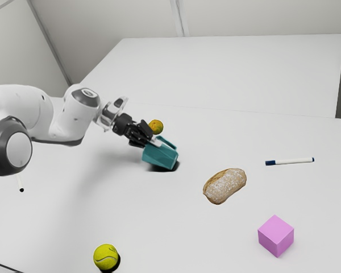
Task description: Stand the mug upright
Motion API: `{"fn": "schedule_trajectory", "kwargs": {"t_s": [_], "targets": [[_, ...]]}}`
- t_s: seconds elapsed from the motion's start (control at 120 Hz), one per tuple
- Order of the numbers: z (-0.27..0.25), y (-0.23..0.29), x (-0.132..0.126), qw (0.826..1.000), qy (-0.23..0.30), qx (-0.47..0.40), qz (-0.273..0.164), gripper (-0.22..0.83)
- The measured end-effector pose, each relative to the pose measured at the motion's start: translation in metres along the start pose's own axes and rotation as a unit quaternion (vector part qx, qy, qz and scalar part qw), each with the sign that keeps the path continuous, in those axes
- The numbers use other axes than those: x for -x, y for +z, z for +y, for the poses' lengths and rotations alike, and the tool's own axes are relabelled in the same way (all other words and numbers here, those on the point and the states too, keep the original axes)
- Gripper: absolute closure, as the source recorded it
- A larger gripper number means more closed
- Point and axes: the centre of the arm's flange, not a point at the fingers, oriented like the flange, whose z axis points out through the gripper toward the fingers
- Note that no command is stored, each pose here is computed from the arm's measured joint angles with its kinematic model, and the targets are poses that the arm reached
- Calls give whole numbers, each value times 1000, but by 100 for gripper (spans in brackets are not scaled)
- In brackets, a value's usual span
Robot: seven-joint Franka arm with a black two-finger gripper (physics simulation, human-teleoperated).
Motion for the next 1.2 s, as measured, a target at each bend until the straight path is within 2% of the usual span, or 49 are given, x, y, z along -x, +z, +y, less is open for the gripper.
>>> {"fn": "schedule_trajectory", "kwargs": {"t_s": [0.242, 0.342, 0.392, 0.475, 0.6, 0.717, 0.85, 1.0, 1.2], "targets": [[35, -5, -1, 999, 35, 2, -3, 75], [85, -31, 3, 996, 78, -48, -14, 76], [111, -46, 8, 990, 101, -96, -29, 77], [127, -60, 13, 977, 116, -171, -55, 77], [147, -57, 20, 944, 140, -282, -96, 78], [136, -49, 39, 921, 133, -348, -112, 78], [104, -33, 57, 906, 119, -391, -109, 78], [91, -20, 60, 898, 116, -415, -90, 78], [76, -8, 65, 897, 99, -425, -73, 78]]}}
